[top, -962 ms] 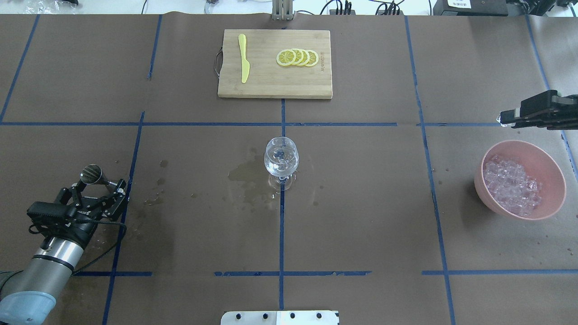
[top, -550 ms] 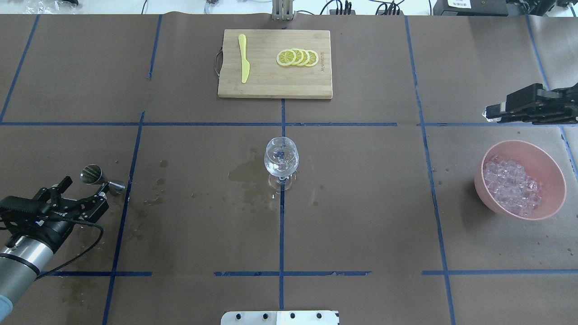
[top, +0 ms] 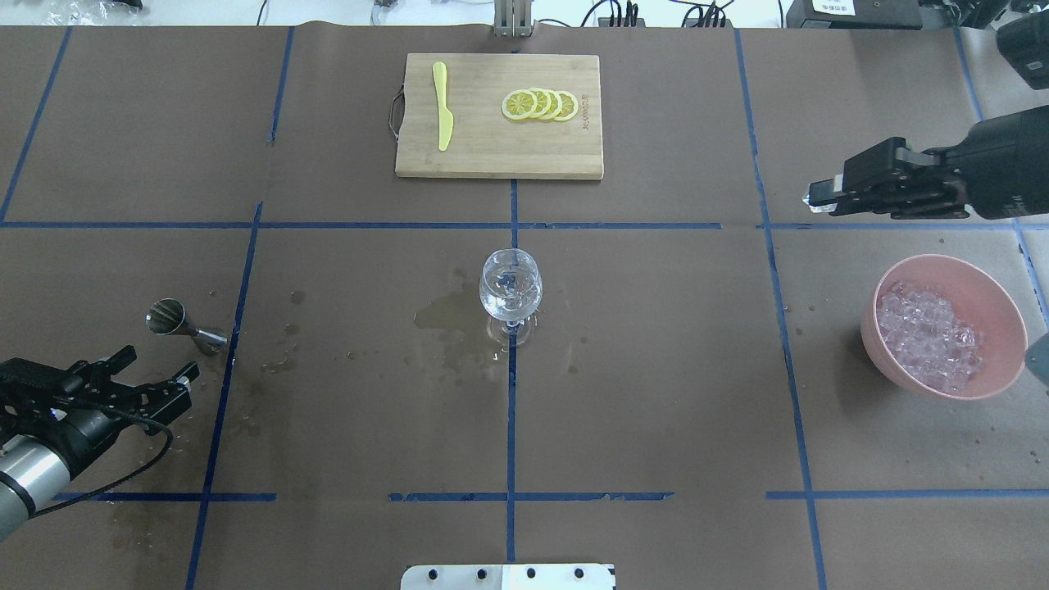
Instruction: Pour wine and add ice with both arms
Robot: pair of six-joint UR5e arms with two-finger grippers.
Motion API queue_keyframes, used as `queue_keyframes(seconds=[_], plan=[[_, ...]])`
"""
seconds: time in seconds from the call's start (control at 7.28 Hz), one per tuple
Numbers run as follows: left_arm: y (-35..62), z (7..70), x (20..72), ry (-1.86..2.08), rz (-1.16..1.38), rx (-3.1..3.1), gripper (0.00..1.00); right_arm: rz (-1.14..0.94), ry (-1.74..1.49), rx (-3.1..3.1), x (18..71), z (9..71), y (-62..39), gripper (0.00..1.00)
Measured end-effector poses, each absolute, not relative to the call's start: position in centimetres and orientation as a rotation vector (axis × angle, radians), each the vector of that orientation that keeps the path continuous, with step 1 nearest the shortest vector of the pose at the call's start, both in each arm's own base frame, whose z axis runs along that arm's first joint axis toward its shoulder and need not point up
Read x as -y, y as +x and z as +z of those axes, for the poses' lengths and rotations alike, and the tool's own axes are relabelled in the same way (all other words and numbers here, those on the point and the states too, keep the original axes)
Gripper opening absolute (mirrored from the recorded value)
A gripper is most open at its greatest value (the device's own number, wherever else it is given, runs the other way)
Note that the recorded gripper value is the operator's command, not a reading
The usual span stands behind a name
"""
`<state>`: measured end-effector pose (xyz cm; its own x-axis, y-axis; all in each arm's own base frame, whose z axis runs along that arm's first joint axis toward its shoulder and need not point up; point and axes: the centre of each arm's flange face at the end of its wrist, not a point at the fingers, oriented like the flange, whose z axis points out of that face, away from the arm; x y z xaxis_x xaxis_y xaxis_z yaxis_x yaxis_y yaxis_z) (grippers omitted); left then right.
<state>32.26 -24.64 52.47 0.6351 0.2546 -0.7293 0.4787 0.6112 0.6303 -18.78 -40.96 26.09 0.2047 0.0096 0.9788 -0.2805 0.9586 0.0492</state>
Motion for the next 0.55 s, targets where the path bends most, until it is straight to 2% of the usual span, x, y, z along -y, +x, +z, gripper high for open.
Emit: queue_keyframes(seconds=[0.27, 0.55], plan=[[28.9, 52.3, 22.9, 0.792, -0.065, -0.945, 1.00, 0.214, 0.232, 1.369, 40.5, 22.5, -24.3, 0.00], [27.5, 49.1, 21.5, 0.572, -0.015, -0.967, 1.00, 0.200, 0.222, 1.360, 40.1, 18.4, -28.7, 0.00]])
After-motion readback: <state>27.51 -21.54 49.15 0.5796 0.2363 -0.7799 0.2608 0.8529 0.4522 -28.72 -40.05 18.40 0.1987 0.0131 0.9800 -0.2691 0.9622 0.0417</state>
